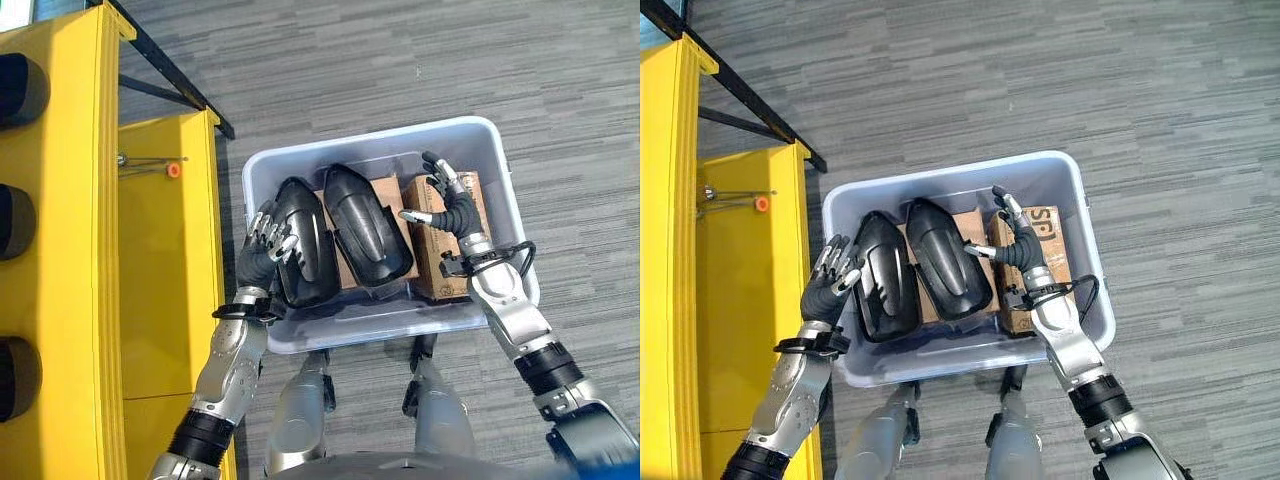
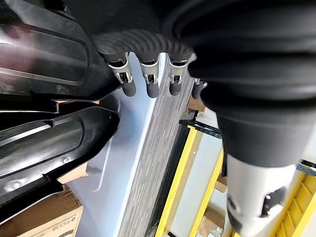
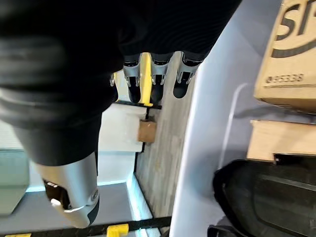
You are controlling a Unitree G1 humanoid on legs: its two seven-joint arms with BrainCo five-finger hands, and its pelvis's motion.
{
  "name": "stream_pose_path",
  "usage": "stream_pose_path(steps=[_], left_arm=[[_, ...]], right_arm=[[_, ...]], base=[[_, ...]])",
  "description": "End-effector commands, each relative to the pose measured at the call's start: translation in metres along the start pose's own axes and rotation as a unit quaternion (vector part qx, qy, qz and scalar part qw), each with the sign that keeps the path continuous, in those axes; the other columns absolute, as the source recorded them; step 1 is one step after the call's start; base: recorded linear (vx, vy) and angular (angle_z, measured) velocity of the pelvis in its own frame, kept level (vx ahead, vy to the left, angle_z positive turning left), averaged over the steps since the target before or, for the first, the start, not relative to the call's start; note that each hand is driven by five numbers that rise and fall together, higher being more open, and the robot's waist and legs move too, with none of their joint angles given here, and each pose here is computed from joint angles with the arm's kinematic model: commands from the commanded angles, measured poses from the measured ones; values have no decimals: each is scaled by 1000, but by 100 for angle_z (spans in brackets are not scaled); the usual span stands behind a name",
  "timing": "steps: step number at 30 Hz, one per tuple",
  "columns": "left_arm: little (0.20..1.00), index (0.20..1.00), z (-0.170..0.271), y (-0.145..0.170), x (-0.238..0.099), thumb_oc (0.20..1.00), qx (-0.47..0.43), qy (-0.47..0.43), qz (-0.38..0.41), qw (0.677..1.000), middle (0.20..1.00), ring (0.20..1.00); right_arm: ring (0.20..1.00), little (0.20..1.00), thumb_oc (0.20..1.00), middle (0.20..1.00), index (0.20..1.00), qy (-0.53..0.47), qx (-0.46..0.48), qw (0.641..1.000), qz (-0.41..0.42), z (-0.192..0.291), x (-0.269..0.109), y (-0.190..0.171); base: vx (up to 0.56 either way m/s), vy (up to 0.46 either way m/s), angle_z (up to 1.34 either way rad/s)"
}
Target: Move parts from the plastic box to the shelf.
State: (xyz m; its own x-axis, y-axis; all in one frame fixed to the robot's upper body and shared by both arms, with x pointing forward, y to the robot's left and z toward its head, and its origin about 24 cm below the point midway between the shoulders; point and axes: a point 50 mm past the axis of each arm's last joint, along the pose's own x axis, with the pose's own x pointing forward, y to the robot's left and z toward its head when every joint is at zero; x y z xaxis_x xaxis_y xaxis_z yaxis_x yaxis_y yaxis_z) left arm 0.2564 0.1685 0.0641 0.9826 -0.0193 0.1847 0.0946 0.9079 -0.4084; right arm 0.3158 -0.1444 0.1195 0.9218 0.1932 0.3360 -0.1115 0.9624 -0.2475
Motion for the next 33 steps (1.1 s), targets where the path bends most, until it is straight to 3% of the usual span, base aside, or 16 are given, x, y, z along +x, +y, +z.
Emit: stream_pose_path(steps=[1,33], left_arm=[[1000,1000,11,-6,2,1000,-23,-48,4,999,1000,1000],[1000,1000,8,-28,1,1000,-35,-34,-44,998,1000,1000]], right_arm=[[1000,1000,1000,1000,1000,-46,5,999,-17,16,9,-1],[1000,1000,1000,1000,1000,90,-38,994,-57,-38,22,5]], base=[[0,0,0],[-12,7,2]])
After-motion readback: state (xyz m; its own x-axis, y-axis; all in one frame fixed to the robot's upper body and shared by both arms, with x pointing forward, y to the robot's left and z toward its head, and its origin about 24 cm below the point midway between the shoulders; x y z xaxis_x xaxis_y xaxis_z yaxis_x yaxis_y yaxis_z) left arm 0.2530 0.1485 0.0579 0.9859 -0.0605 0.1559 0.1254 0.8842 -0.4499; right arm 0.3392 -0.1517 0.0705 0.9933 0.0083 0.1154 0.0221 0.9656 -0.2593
